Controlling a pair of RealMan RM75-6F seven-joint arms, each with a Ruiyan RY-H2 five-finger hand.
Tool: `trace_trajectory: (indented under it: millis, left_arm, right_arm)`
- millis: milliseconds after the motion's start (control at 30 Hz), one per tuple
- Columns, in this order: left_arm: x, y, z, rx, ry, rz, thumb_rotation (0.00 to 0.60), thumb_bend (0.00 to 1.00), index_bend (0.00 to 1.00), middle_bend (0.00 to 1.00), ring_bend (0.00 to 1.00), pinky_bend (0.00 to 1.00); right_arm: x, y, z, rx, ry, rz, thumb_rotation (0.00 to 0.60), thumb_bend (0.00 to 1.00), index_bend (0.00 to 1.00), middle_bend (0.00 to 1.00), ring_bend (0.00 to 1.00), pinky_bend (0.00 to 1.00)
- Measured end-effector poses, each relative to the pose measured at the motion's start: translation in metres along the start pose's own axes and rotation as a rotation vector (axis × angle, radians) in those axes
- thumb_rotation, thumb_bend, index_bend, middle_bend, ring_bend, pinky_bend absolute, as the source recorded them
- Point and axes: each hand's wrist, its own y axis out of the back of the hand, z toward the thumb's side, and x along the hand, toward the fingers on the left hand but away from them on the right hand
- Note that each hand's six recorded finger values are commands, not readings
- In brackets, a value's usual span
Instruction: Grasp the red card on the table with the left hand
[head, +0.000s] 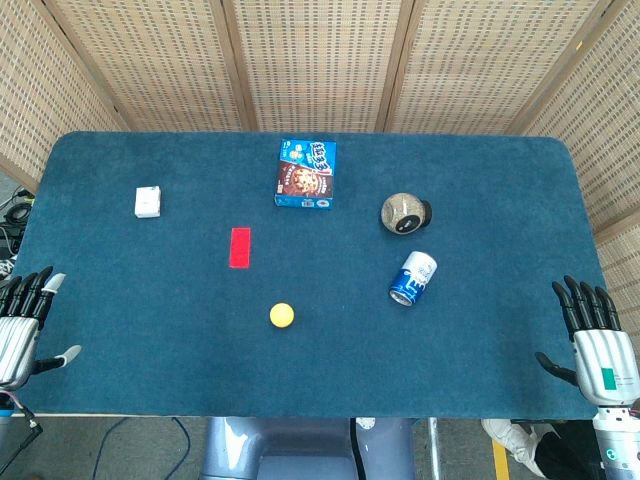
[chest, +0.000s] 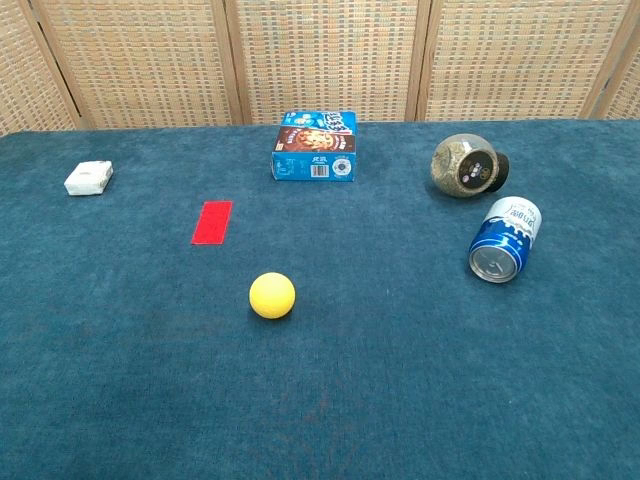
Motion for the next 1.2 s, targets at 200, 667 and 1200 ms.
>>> trace_trajectory:
  millis: [200, 667, 1200]
  left_arm:
    - [0.002, -0.002, 0.001, 0.002, 0.002, -0.004, 0.6, 0.0, 0.0, 0.0, 0.0, 0.0]
    - [0.104, -0.026, 0.047, -0.006, -0.043, -0.176, 0.6, 0.05, 0.14, 0.0, 0.0, 0.0]
    - [0.262, -0.079, 0.122, 0.017, 0.018, -0.282, 0.6, 0.28, 0.32, 0.0, 0.0, 0.0]
  right_arm:
    - [0.0, 0.0, -0.001, -0.005, 0.002, 0.007, 0.6, 0.0, 0.01, 0.0, 0.0, 0.0]
    - [-0.008, -0.004, -0.006, -0.001, -0.021, 0.023, 0.6, 0.0, 0.02, 0.0, 0.0, 0.0]
    - [-0.018, -0.013, -0.026, 0.009, -0.094, 0.052, 0.6, 0.0, 0.03, 0.0, 0.0, 0.0]
